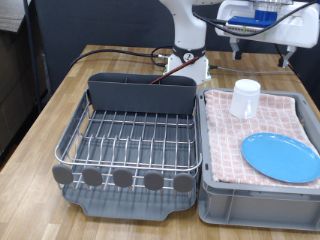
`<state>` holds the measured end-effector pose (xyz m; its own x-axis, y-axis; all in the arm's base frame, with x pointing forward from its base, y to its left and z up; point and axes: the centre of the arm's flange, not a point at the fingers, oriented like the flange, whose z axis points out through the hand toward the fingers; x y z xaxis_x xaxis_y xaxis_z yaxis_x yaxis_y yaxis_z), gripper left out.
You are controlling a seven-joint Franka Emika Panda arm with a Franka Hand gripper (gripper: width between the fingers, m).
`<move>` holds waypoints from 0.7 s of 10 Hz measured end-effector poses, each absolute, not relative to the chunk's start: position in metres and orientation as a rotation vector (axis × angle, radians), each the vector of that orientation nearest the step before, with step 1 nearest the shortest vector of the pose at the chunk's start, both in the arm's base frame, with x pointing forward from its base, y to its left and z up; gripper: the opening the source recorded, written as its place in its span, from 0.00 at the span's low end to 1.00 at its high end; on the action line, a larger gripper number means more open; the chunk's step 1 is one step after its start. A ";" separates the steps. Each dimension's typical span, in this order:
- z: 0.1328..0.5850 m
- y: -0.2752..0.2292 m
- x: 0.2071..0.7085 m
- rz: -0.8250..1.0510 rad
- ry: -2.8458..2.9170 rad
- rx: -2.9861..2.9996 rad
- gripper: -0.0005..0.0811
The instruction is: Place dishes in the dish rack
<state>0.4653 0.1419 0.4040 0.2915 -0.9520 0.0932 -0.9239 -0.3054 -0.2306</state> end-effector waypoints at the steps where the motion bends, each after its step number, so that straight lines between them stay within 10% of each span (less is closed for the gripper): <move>1: 0.393 0.144 0.466 -0.304 1.765 -2.377 0.99; 7: 0.330 0.143 0.463 -0.259 1.640 -2.273 0.99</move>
